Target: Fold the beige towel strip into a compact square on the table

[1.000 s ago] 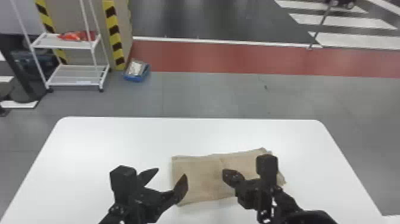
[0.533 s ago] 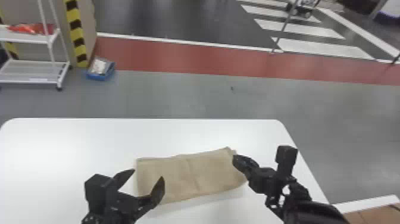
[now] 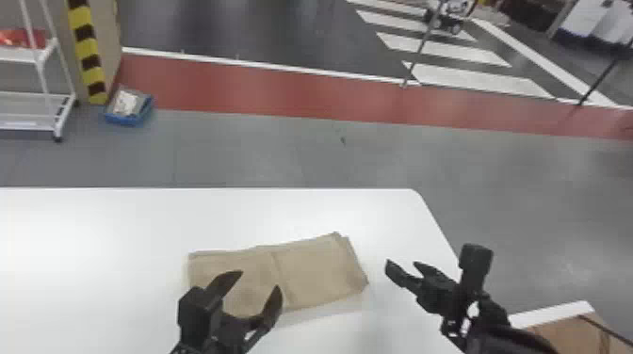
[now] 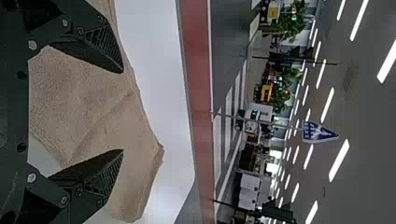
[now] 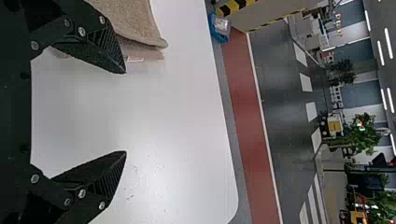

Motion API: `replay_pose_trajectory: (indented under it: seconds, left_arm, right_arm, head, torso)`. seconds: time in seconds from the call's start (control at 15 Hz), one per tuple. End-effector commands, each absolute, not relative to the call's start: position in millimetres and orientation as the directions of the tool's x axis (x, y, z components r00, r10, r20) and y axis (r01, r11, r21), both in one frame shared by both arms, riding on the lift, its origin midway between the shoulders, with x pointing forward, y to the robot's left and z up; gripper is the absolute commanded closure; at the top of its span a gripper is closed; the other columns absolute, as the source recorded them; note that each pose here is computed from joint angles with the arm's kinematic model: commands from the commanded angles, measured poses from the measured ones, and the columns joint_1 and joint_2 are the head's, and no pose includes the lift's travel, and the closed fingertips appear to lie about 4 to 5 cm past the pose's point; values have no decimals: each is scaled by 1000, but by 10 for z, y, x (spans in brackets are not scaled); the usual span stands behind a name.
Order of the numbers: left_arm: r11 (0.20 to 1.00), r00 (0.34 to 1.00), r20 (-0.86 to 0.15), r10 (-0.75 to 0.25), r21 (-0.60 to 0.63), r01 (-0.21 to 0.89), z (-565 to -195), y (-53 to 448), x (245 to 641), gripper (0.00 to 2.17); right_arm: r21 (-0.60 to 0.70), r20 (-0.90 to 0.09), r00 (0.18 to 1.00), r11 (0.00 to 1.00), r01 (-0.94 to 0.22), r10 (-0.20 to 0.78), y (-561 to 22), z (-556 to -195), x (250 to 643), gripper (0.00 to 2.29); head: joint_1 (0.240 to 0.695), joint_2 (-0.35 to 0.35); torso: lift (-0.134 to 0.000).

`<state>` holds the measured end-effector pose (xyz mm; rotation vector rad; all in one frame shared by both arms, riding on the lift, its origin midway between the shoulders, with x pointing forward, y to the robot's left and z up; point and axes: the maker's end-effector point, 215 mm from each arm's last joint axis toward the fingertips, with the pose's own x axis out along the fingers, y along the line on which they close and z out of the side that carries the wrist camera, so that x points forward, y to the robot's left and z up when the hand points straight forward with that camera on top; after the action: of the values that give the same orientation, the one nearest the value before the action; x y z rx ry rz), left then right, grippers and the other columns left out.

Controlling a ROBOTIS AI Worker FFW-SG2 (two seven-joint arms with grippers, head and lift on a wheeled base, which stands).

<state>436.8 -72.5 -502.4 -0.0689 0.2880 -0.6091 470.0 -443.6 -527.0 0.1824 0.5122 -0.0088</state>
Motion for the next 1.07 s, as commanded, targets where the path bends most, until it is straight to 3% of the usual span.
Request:
replay_pose_trajectory:
  seconds: [0.0,0.13,0.27,0.33,0.4,0.47,1.0]
  left_arm:
    - [818,781,-246,-574,-137,559,-5066,-834,4429,333]
    - [831,789,-267,-554,-114,545,-5178,-848,4488,424]
    - [840,792,-292,-536,-85,536,-5302,-851,4538,866]
    - [846,796,-301,-524,-80,527,-5346,-805,4570,1305]
    - [854,803,-309,-509,-66,516,-5374,-768,4592,1602]
    - [852,802,-310,-511,-55,521,-5375,-773,4594,1723]
    - [862,768,-445,-461,-22,506,-5798,-495,4583,1781]
  right_arm:
    - [189,-472,881,979,74,25,-4518,-5225,4703,53]
    - [190,-465,885,978,85,14,-4594,-5197,4687,53]
    - [194,-449,894,977,85,12,-4658,-5114,4628,53]
    - [198,-439,898,976,89,8,-4700,-5071,4589,56]
    - [202,-424,906,975,86,8,-4714,-4999,4593,66]
    - [202,-419,908,975,91,2,-4750,-4972,4573,66]
    - [206,-394,919,976,77,11,-4747,-4844,4607,70]
  head:
    - [695,-350]
    - [695,-350]
    - [695,-350]
    - [695,-350]
    - [695,-350]
    - [695,-350]
    - [695,-350]
  torso:
    - [0]
    - [0]
    - [0]
    - [0]
    - [0]
    - [0]
    - [0]
